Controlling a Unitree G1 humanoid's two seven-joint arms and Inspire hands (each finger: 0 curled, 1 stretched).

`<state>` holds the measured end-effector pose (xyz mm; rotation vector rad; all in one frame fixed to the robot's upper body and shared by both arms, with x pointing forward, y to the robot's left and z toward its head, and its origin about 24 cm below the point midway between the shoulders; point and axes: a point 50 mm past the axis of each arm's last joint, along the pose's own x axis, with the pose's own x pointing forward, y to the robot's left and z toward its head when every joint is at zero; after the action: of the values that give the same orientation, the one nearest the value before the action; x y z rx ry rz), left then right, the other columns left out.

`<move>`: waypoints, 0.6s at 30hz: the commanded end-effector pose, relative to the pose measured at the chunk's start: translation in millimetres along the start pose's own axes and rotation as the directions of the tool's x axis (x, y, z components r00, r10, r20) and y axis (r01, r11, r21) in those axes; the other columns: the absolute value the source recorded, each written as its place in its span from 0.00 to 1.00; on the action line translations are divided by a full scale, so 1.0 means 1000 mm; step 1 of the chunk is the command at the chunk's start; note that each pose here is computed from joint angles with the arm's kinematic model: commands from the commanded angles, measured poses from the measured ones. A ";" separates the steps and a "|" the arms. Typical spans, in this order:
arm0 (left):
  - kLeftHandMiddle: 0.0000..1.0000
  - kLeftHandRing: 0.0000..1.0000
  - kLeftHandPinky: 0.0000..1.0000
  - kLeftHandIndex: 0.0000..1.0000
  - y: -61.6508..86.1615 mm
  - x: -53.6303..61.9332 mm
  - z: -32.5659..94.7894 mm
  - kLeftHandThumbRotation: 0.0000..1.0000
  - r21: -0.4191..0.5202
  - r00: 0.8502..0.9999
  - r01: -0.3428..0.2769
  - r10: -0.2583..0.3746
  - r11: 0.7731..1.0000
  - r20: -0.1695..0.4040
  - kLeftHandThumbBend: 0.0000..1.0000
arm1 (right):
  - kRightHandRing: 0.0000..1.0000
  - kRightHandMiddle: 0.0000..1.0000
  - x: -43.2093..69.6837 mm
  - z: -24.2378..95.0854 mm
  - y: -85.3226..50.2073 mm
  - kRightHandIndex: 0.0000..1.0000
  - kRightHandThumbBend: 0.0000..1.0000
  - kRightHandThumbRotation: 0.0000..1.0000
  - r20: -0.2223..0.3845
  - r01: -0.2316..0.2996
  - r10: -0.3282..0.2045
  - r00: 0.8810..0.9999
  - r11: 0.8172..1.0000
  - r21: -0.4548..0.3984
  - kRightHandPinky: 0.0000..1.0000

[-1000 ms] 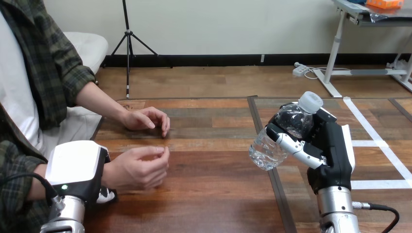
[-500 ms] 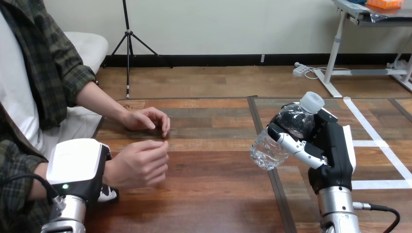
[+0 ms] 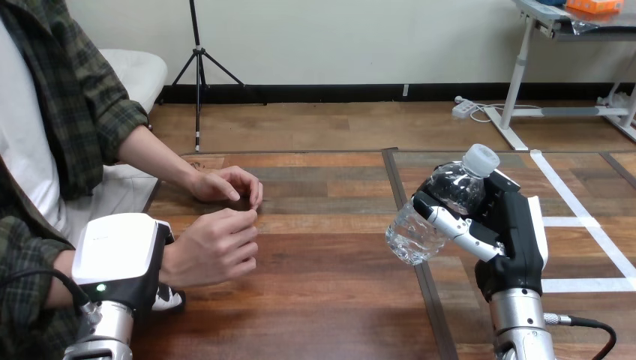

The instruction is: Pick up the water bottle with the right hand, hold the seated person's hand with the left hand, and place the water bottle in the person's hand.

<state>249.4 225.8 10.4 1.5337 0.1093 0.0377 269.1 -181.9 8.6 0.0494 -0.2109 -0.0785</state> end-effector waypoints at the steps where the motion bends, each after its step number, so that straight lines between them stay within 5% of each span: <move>1: 0.41 0.33 0.27 0.50 -0.003 -0.002 0.002 0.00 -0.018 0.999 0.035 -0.035 0.999 0.010 0.83 | 0.45 0.48 0.025 0.032 0.005 0.51 0.69 0.00 0.152 -0.011 0.009 0.988 1.000 0.013 0.40; 18: 0.45 0.38 0.32 0.51 -0.002 0.000 0.003 0.00 -0.022 0.999 0.033 -0.033 0.999 0.020 0.81 | 0.45 0.49 0.026 0.032 0.006 0.51 0.69 0.00 0.152 -0.011 0.006 0.988 1.000 0.028 0.41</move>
<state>248.6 225.2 8.9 1.5101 0.1211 0.0209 269.9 -182.3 11.1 0.0622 -0.2193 -0.0844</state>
